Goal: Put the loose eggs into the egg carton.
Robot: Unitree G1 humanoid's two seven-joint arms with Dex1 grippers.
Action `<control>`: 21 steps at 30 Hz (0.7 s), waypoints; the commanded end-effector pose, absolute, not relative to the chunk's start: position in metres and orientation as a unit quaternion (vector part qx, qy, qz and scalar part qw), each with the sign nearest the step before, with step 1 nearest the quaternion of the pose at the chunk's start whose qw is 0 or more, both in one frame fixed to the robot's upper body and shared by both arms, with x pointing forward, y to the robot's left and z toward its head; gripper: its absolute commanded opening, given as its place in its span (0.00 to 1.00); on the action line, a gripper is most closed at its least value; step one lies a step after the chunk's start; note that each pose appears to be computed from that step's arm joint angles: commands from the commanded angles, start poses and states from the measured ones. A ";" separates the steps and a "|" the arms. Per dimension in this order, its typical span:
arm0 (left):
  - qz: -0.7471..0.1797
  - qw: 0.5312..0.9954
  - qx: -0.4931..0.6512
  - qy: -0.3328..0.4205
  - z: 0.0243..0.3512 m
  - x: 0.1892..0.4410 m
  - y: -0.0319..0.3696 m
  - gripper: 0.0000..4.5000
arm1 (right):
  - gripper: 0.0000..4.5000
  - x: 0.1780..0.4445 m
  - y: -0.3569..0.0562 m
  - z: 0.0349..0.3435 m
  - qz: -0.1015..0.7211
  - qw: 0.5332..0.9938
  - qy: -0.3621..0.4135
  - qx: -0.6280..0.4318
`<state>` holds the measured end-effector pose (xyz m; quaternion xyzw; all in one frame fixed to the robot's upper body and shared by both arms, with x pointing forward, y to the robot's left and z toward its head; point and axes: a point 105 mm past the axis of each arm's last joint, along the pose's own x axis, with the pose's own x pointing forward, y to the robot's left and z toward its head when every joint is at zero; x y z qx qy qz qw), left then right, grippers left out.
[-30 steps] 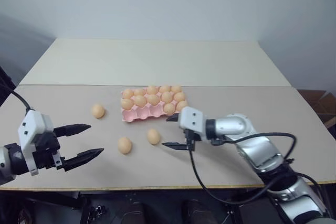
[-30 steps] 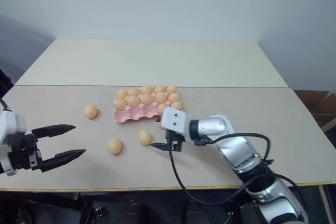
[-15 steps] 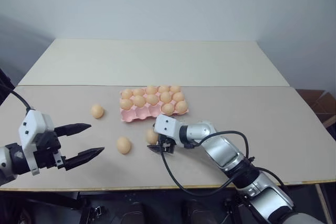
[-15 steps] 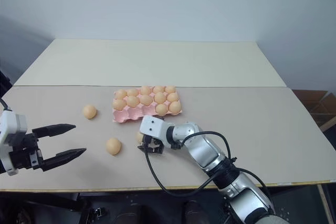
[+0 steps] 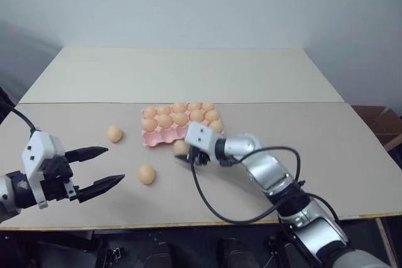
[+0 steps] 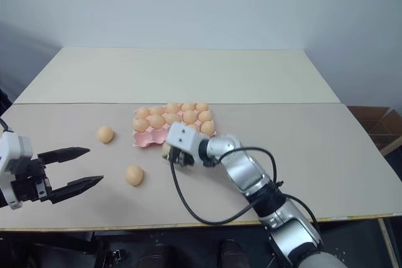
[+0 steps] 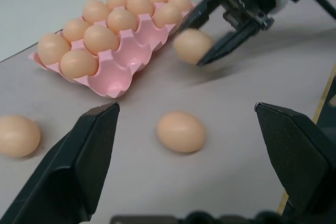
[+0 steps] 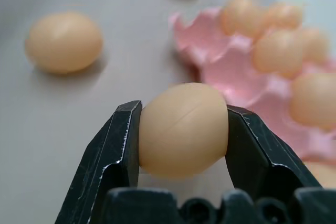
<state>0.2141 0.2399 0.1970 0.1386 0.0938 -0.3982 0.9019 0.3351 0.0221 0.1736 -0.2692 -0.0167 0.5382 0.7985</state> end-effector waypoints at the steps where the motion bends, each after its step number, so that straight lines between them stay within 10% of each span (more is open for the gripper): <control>1: -0.400 0.900 0.154 0.075 0.204 0.214 0.237 1.00 | 0.48 0.355 0.021 0.205 0.496 0.828 -0.064 -0.252; 6: -0.400 0.900 0.157 0.069 0.206 0.216 0.235 1.00 | 0.48 0.378 0.019 0.197 0.465 0.847 -0.051 -0.251; 13: -0.401 0.900 0.159 0.070 0.206 0.215 0.236 1.00 | 0.97 0.380 0.022 0.192 0.462 0.851 -0.045 -0.245; 21: -0.404 0.898 0.156 0.071 0.206 0.217 0.235 1.00 | 0.99 0.369 -0.006 0.220 0.467 0.852 -0.081 -0.223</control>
